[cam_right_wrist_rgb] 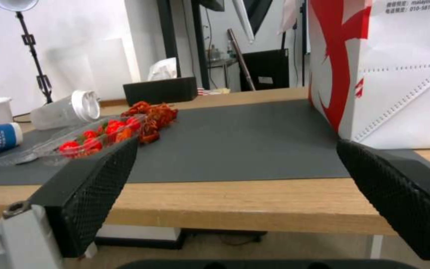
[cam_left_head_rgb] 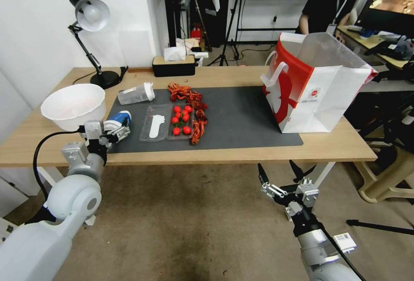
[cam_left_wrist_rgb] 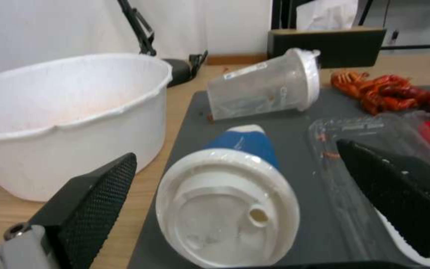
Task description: Pick up the trash from the table and place it into the takeout bag.
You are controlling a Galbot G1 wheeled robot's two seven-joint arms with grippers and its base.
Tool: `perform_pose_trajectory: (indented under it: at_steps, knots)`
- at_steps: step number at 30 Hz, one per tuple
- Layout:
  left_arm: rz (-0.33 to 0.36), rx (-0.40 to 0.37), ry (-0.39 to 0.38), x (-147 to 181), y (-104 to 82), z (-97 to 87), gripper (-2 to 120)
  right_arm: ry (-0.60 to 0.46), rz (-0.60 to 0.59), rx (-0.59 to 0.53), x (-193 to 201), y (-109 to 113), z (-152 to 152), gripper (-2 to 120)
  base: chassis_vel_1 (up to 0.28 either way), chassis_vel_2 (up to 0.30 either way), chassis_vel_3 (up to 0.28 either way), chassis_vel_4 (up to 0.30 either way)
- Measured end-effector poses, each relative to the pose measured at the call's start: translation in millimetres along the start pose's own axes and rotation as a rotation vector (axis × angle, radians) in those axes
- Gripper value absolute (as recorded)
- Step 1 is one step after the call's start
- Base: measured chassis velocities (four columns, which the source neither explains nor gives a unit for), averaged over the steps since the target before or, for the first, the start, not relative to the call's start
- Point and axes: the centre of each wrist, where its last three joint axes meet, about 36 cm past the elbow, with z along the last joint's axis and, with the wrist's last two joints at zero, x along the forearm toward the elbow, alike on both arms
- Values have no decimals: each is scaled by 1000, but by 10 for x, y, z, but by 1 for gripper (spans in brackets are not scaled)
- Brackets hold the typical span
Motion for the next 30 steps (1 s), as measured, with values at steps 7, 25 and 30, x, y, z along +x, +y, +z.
perform_pose_trajectory:
  at_steps: [7,25,30]
  knots:
    - [0,11,32,-48,30,17,100,3,-5,3,-10,-4,14,100,0,0,0,0]
    - [38,92,113,-226,106,82,100,11,-8,5,-42,-6,67,100,0,0,0,0]
    - [62,129,116,-353,182,152,100,17,-1,7,-51,-13,94,100,0,0,0,0]
